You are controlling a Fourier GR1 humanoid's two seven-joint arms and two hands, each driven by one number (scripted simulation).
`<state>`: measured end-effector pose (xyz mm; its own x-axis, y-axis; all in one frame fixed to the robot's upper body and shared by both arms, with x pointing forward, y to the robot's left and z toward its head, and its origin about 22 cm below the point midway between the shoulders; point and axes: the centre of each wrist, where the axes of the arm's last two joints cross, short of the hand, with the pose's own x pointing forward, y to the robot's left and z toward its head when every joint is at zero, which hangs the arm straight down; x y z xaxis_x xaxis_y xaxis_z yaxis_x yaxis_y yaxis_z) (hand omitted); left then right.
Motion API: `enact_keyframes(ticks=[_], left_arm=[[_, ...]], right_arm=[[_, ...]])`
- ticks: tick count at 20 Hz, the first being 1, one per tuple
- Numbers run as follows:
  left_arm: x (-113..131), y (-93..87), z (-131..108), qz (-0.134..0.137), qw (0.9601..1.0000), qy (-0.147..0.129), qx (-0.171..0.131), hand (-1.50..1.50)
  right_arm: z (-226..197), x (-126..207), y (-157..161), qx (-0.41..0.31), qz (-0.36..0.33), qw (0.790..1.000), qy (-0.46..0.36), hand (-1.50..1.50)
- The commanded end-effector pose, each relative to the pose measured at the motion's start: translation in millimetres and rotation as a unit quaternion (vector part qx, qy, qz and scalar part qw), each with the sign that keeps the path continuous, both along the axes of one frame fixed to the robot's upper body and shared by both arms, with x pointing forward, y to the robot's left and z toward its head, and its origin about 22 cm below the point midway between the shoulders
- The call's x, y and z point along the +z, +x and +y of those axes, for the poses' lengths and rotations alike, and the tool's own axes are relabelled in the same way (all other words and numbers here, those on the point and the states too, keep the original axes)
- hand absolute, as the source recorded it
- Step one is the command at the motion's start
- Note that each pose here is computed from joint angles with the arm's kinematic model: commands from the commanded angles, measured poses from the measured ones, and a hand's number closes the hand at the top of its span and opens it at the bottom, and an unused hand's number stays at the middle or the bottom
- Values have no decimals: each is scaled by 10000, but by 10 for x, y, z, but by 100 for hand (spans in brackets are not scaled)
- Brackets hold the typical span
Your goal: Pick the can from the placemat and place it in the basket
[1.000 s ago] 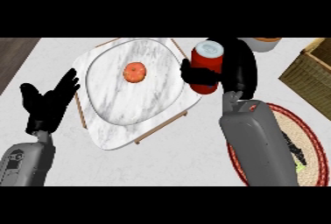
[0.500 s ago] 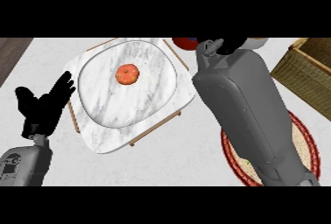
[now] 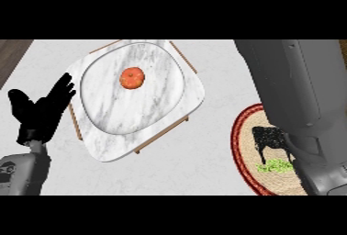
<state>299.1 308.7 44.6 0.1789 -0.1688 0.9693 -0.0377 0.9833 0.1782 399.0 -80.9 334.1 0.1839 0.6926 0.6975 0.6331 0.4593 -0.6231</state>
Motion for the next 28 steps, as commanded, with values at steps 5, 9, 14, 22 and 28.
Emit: enact_keyframes(ticks=[5,9,14,22,28], left_arm=[[37,-54,150,-58,10000,-39,70,0],[95,34,7,4,10000,-69,-6,0],[-16,-118,104,26,10000,-5,46,0],[46,-164,73,-18,10000,-23,80,0],[136,-82,3,1,9999,39,106,0]], right_arm=[[-468,469,242,-1070,85,9942,-85,150],[-980,372,375,-1571,260,9868,-293,150],[-1394,266,416,-1810,270,9827,-282,150],[-2055,-28,350,-1857,406,9810,-380,150],[-2286,-441,372,-1784,217,9836,-135,150]])
